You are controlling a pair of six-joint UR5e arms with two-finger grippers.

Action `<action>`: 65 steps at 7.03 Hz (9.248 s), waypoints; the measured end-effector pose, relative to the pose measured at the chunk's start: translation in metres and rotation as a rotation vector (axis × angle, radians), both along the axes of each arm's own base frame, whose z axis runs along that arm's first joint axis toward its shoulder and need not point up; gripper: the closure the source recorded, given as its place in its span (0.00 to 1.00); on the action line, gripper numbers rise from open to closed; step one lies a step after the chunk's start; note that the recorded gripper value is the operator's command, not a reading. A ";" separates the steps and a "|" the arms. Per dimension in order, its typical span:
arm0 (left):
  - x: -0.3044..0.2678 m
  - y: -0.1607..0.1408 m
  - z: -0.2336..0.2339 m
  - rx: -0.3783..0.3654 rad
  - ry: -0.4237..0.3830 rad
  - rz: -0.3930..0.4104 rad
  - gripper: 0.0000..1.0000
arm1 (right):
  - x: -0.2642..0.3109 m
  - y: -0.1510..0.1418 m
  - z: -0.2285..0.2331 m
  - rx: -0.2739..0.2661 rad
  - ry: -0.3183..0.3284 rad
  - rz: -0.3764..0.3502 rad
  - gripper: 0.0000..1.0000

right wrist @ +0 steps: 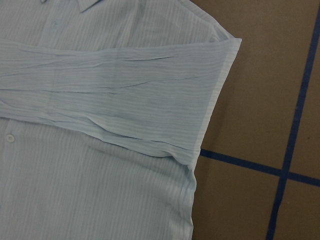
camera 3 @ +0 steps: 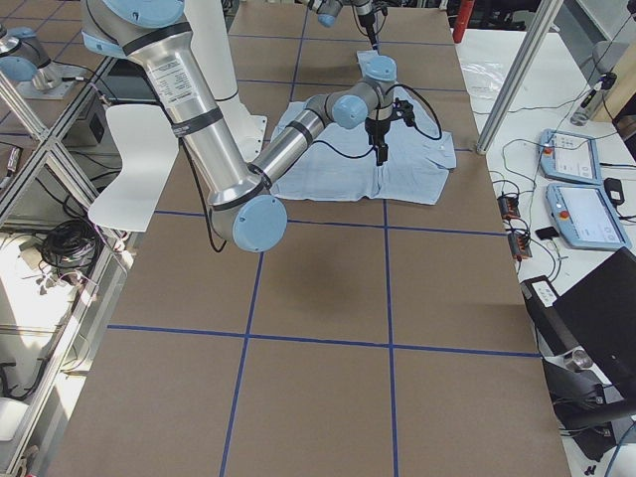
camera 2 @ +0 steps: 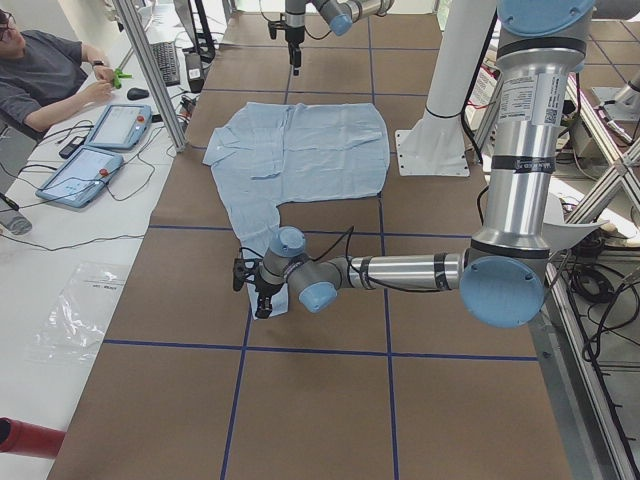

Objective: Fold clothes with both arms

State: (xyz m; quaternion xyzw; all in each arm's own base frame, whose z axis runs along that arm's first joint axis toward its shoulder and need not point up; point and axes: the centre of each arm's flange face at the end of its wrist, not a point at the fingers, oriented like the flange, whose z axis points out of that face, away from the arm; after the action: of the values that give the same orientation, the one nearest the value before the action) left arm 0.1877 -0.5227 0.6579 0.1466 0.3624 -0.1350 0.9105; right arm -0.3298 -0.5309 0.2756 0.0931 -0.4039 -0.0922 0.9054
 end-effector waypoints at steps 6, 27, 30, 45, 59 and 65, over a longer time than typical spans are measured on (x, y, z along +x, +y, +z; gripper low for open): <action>0.002 0.004 0.024 -0.014 -0.038 0.031 0.65 | 0.004 0.008 -0.005 0.006 -0.020 0.002 0.00; 0.007 -0.004 0.022 -0.020 -0.035 0.025 0.82 | 0.000 0.011 -0.003 0.005 -0.013 0.002 0.00; 0.007 -0.005 0.017 -0.014 -0.034 0.024 1.00 | 0.000 0.011 -0.003 0.005 -0.013 0.001 0.00; 0.085 -0.089 -0.530 -0.215 0.365 -0.002 1.00 | 0.139 0.068 0.139 -0.064 -0.004 0.031 0.00; 0.372 -0.074 -0.597 -0.406 0.613 -0.177 1.00 | 0.153 0.059 0.159 -0.097 0.007 0.049 0.00; 0.495 0.010 -0.587 -0.332 0.640 -0.149 0.00 | 0.147 0.050 0.156 -0.094 0.004 0.050 0.00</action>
State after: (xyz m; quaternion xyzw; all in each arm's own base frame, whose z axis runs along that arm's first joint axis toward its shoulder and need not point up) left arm 0.6831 -0.5129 0.0710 -0.0266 0.5903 -0.2970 0.7501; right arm -0.1830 -0.4809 0.4313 0.0601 -0.4037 -0.0506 0.9115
